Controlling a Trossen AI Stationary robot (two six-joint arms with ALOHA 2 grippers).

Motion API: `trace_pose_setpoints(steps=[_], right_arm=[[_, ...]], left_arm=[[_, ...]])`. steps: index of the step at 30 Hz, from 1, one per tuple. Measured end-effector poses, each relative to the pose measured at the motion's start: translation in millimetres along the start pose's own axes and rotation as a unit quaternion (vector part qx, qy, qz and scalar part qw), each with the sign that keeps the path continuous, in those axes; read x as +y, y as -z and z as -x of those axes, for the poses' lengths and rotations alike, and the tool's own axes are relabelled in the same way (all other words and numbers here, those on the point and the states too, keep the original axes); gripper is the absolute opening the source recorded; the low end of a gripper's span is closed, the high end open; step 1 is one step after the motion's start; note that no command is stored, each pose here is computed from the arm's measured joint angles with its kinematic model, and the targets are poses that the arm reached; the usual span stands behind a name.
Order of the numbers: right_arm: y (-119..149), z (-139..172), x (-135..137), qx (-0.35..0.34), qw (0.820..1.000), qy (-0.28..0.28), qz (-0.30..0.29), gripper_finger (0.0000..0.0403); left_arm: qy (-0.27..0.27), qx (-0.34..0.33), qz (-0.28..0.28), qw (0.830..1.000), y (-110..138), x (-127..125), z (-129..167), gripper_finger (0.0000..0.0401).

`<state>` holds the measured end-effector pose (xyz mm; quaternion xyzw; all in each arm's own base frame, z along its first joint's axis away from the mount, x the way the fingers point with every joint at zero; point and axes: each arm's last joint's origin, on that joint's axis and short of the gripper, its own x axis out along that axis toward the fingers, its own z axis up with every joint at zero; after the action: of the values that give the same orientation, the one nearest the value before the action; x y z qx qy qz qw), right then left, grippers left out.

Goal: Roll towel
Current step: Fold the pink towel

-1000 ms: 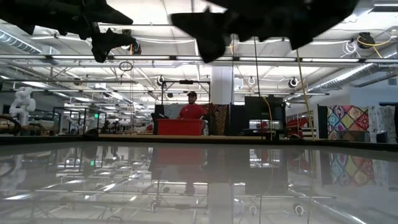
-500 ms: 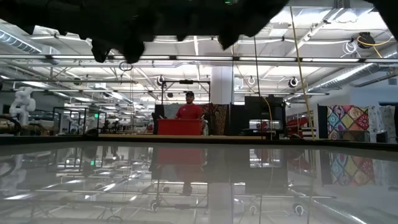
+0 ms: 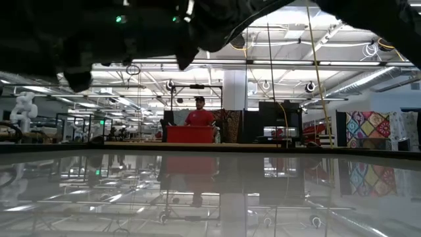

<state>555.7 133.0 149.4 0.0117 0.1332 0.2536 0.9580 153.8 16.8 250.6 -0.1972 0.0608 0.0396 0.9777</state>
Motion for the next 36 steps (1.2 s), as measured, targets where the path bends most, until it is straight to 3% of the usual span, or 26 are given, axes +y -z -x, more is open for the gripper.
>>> trace_pose_setpoints(steps=[16,25,29,36], right_arm=[[17,-10,1,0.029,0.999,-0.014,0.002,0.0235],[26,-9,1,0.072,0.997,-0.014,-0.01,0.0235],[27,-9,2,0.077,0.997,-0.014,-0.01,0.0235],[27,-9,2,0.077,0.996,-0.03,-0.012,0.0235]], left_arm=[[0.0,-0.002,0.0,1.0,0,0,0,0.0224],[0.003,0.007,0.036,0.999,1,0,0,0.0224],[-0.013,0.045,0.047,0.998,8,3,0,0.0224],[-0.018,0.19,0.066,0.979,34,9,3,0.0224]])
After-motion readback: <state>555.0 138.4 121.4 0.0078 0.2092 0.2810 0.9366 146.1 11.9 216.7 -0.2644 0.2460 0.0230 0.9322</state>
